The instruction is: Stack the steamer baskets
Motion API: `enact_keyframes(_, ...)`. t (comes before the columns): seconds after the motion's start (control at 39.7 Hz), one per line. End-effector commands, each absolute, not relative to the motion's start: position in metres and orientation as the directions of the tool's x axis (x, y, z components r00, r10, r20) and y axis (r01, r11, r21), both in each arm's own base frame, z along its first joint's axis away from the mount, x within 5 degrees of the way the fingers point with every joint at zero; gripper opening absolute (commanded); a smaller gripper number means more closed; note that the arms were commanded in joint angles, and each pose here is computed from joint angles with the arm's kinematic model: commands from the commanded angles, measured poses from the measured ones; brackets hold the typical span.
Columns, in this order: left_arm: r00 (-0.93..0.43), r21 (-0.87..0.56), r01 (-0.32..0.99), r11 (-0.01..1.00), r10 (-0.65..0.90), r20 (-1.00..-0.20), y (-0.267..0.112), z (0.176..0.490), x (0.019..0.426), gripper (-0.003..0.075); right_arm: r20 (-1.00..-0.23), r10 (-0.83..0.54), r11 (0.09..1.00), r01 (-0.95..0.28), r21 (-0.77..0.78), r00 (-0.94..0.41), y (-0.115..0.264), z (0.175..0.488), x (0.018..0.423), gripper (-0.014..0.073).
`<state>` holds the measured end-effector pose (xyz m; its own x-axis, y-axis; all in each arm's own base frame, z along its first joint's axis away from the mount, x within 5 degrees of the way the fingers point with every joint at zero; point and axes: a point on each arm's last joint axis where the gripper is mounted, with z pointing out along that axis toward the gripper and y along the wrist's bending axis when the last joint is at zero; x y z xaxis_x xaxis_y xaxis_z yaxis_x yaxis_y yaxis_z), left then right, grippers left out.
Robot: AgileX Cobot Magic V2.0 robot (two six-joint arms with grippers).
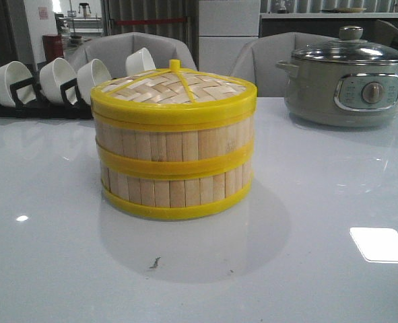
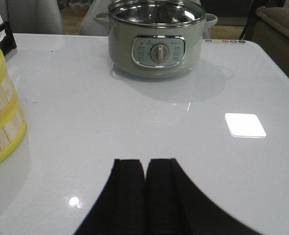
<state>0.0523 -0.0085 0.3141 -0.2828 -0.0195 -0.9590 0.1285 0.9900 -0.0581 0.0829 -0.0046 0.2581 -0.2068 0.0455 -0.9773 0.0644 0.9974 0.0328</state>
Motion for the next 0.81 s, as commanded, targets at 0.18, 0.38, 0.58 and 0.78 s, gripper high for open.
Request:
enact_keyframes(0.18, -0.187, -0.067, 0.138, 0.988, -0.04, -0.982, -0.009, 0.33, 0.054, 0.0085, -0.994, 0.036, 0.997, 0.075, 0.029, -0.103, -0.006, 0.274, 0.084, 0.0027)
enact_keyframes(0.38, -0.125, -0.036, 0.128, 0.991, -0.02, -0.992, -0.007, 0.335, 0.053, 0.0085, -0.994, 0.036, 0.997, 0.075, 0.029, -0.103, -0.006, 0.274, 0.084, 0.0027)
enact_keyframes(0.58, -0.074, -0.012, 0.079, 0.997, -0.006, -0.997, -0.004, 0.325, 0.05, 0.0085, -0.994, 0.036, 0.997, 0.075, 0.029, -0.104, -0.006, 0.274, 0.084, 0.0027)
enact_keyframes(0.78, 0.017, -0.044, 0.047, 0.998, -0.045, -0.999, -0.003, 0.284, 0.053, 0.0085, -0.994, 0.036, 0.997, 0.075, 0.029, -0.104, -0.006, 0.274, 0.084, 0.0027)
